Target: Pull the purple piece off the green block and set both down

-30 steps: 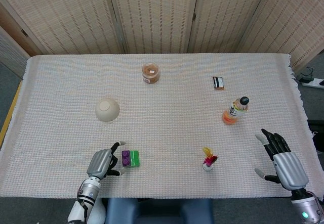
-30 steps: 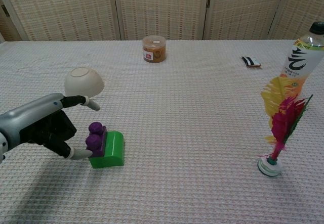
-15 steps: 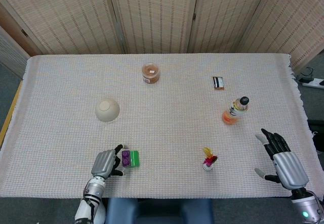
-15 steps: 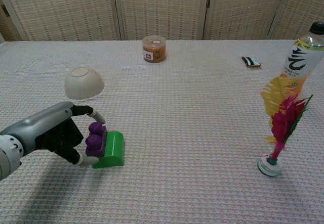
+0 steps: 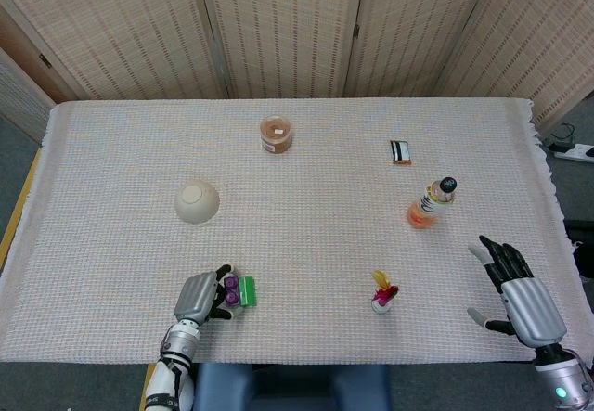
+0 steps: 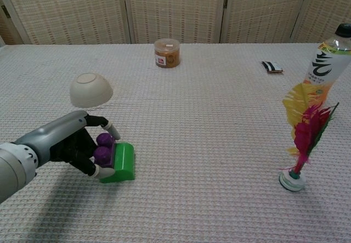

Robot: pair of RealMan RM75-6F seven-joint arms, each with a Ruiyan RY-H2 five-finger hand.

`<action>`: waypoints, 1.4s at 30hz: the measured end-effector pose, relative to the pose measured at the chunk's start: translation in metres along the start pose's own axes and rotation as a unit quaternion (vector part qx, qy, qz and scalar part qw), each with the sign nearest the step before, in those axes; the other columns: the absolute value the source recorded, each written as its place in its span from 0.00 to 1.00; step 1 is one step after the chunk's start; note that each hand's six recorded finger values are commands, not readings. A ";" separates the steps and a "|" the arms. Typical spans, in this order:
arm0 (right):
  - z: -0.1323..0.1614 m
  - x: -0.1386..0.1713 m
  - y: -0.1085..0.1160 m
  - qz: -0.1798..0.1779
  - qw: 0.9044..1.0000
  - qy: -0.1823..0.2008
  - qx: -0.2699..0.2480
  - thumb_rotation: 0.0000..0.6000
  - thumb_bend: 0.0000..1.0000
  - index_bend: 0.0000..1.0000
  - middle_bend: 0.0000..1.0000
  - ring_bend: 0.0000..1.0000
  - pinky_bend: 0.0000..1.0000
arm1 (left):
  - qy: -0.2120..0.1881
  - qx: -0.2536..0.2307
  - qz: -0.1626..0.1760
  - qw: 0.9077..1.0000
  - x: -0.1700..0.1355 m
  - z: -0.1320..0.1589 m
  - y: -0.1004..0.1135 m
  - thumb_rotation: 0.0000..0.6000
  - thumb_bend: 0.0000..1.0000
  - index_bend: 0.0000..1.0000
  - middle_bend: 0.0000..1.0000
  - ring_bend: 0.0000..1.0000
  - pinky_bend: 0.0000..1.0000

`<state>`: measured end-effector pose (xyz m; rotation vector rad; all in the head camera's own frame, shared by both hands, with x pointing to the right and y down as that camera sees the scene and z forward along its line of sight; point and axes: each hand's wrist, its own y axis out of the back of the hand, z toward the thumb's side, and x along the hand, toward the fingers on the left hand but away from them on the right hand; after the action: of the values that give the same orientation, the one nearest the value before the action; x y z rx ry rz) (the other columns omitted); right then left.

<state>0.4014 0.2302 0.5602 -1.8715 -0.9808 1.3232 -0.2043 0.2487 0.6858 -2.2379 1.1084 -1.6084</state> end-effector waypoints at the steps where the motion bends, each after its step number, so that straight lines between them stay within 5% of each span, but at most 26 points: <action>1: 0.000 0.000 0.000 0.000 1.000 0.000 0.000 1.00 0.24 0.00 0.00 0.00 0.00 | 0.001 0.000 -0.001 1.000 0.000 -0.001 0.000 1.00 0.23 0.38 1.00 1.00 1.00; 25: 0.000 -0.001 -0.003 0.003 1.000 -0.003 0.005 1.00 0.24 0.00 0.00 0.00 0.00 | -0.005 0.019 0.013 1.000 0.002 -0.007 0.009 1.00 0.24 0.66 1.00 1.00 1.00; 32: 0.005 -0.002 -0.008 0.014 1.000 0.011 0.000 1.00 0.24 0.00 0.00 0.00 0.00 | -0.017 0.017 0.017 1.000 -0.006 -0.002 0.018 1.00 0.24 0.68 1.00 1.00 1.00; 38: 0.018 -0.009 -0.018 0.045 0.996 0.050 -0.058 1.00 0.24 0.00 0.00 0.00 0.00 | -0.018 0.005 0.011 1.000 -0.014 -0.002 0.028 1.00 0.24 0.68 1.00 1.00 1.00; 42: 0.036 -0.016 -0.024 0.074 0.984 0.095 -0.130 1.00 0.24 0.00 0.00 0.00 0.00 | -0.016 0.004 0.016 1.000 -0.017 -0.002 0.039 1.00 0.24 0.68 1.00 1.00 1.00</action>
<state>0.3584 0.2313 0.5773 -2.2606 -0.9659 1.1157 -0.2267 0.2323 0.6536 -2.2208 1.1211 -1.5569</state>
